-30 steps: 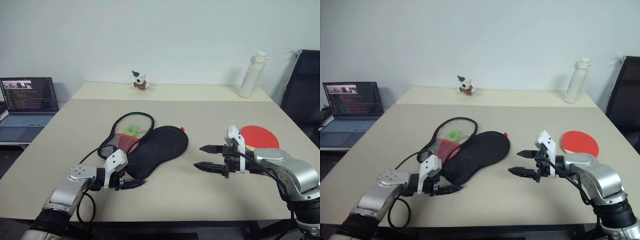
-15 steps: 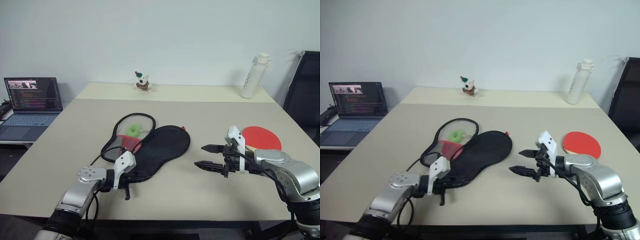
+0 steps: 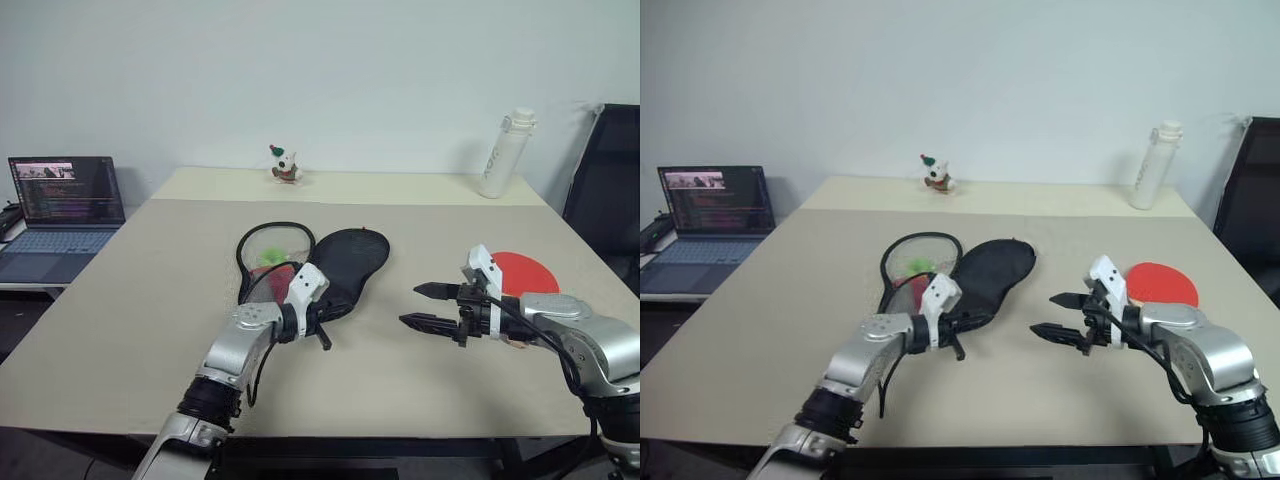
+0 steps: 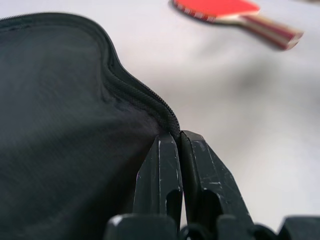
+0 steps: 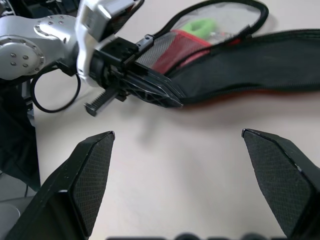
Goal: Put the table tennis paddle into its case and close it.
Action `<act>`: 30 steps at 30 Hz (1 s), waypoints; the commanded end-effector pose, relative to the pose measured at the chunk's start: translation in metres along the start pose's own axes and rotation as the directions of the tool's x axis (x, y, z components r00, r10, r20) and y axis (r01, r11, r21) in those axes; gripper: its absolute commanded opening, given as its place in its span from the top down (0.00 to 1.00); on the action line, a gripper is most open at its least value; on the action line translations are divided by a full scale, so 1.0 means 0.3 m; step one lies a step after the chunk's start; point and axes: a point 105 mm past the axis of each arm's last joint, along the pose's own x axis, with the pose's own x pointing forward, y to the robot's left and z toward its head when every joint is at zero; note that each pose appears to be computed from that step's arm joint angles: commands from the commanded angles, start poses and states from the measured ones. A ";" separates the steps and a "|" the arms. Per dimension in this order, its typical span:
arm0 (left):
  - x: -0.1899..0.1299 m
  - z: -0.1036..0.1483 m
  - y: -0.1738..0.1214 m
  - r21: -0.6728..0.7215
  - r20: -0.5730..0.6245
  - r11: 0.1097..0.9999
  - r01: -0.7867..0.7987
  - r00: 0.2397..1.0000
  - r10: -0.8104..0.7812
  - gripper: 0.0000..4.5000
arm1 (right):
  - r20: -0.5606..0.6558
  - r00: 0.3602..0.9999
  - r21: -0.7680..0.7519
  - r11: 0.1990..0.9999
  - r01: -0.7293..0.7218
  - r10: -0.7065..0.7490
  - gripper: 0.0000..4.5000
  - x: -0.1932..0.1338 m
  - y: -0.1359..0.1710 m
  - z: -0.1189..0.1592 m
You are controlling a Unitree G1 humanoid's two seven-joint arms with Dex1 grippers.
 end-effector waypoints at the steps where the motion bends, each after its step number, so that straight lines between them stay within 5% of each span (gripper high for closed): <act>1: 0.000 0.021 -0.018 0.048 0.012 0.998 0.029 0.999 -0.030 0.99 | 0.016 1.000 -0.049 0.999 -0.008 0.009 0.00 -0.008 0.002 0.034; 5: -0.035 0.001 -0.020 0.030 -0.001 0.999 0.035 0.999 -0.035 0.82 | 0.013 1.000 -0.049 0.999 -0.016 0.017 0.00 0.003 0.004 0.032; 13: -0.214 0.058 -0.007 0.000 0.109 1.000 -0.007 0.994 0.007 0.18 | 0.026 0.999 -0.027 0.999 0.024 -0.023 0.00 0.064 -0.040 0.050; 22: -0.530 0.037 0.078 -0.061 0.105 0.973 -0.221 0.968 0.227 0.18 | -0.027 0.980 0.220 0.956 0.196 -0.195 0.00 0.249 -0.122 0.016; 30: -0.608 0.053 0.090 -0.039 0.093 0.954 -0.297 0.950 0.299 0.18 | -0.111 0.953 0.295 0.907 0.301 -0.280 0.00 0.389 -0.149 -0.043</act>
